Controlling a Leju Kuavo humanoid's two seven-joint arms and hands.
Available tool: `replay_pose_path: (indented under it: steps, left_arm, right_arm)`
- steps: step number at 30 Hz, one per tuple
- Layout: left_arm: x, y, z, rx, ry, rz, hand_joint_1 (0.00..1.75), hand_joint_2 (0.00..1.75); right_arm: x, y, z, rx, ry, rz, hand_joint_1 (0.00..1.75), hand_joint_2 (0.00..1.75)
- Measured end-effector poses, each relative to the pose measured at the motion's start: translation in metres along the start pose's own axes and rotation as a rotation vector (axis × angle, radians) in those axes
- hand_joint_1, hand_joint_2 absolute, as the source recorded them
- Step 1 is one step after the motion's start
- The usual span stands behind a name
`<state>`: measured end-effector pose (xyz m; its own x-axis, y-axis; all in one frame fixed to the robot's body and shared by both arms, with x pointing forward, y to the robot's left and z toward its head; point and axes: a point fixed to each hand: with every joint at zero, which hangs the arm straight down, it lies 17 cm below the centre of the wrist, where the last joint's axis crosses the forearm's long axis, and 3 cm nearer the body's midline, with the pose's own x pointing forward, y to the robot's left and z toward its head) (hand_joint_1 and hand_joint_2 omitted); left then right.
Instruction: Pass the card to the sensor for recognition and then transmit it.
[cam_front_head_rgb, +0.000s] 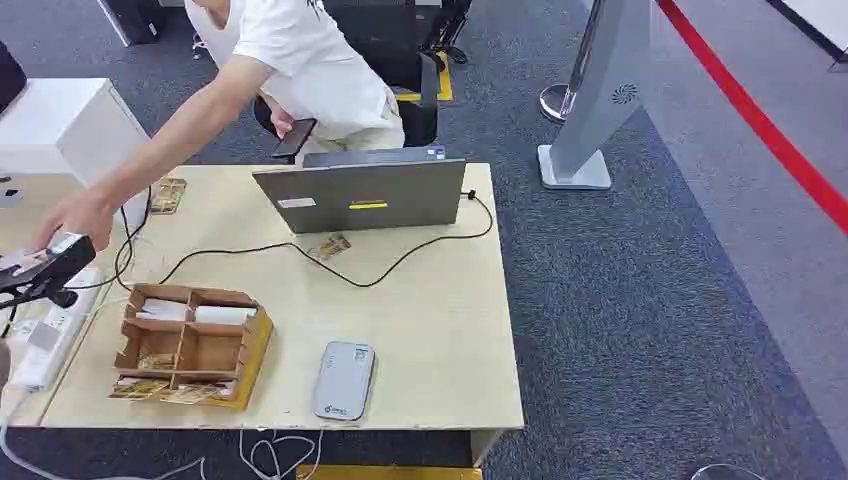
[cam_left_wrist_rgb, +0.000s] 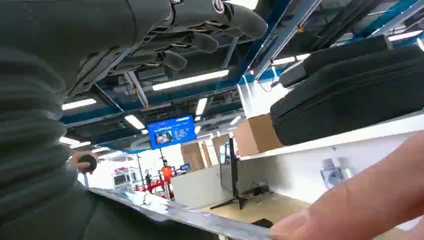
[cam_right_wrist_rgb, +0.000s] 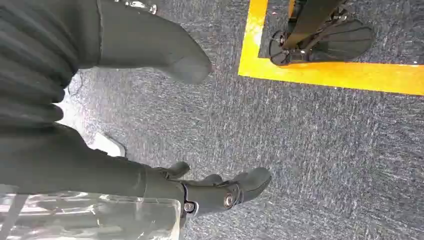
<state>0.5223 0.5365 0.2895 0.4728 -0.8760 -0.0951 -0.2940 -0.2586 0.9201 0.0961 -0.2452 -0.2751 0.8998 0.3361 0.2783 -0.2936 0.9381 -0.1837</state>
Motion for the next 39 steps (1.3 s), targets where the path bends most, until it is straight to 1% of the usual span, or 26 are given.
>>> replay_pose_path:
  steps: [4, 5, 17, 32, 35, 39]
  left_arm:
    - [0.001, -0.004, 0.001, -0.008, -0.006, -0.008, 0.0, 1.75]
    - [0.001, -0.004, 0.001, -0.008, -0.006, -0.009, 1.75, 1.75]
    - [0.0, -0.011, 0.004, -0.017, -0.03, -0.001, 1.75, 1.75]
    - [0.0, -0.008, 0.004, 0.006, -0.04, 0.007, 1.75, 1.75]
    - [0.004, -0.007, 0.007, 0.029, -0.062, 0.018, 1.75, 1.75]
    - [0.018, -0.004, 0.025, 0.061, -0.11, 0.036, 1.75, 1.75]
  right_arm:
    - [0.001, 0.001, 0.0, 0.001, -0.003, 0.0, 0.0, 1.75]
    - [0.001, 0.001, 0.0, 0.001, -0.005, 0.002, 0.0, 1.75]
    - [0.002, 0.002, 0.0, 0.001, -0.01, 0.018, 0.0, 1.75]
    - [0.003, 0.002, 0.0, 0.004, -0.016, 0.03, 0.0, 1.75]
    - [0.003, 0.003, 0.0, 0.003, -0.019, 0.034, 0.0, 1.75]
    - [0.004, 0.004, 0.001, 0.004, -0.018, 0.034, 0.0, 1.75]
